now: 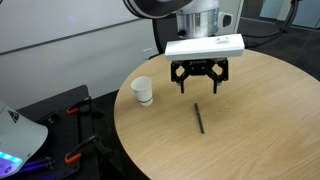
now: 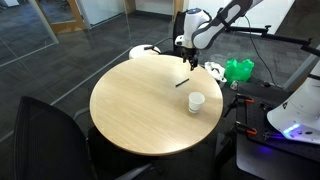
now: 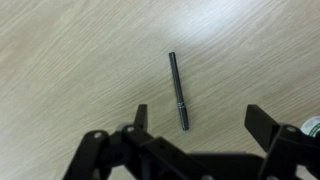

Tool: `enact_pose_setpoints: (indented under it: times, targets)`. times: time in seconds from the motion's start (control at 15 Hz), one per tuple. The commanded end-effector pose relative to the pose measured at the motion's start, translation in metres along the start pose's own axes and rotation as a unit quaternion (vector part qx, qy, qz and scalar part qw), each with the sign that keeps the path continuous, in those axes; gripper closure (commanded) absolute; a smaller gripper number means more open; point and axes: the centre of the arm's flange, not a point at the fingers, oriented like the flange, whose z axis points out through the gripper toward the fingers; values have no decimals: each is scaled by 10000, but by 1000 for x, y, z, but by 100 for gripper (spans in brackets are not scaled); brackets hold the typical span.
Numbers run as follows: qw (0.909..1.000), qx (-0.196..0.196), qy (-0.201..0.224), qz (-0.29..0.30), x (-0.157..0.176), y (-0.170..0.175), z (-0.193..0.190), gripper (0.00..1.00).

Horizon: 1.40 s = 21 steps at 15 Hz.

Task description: Pick the pen and put it in the cup

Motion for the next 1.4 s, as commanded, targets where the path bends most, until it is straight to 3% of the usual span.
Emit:
enact_pose_setpoints:
  times: [0.0, 0.67, 1.33]
  targets:
    - [10000, 28, 37, -59, 2, 3, 5, 0]
    - [9987, 397, 32, -321, 7, 12, 73, 0]
    - [9973, 314, 237, -626, 31, 18, 100, 0]
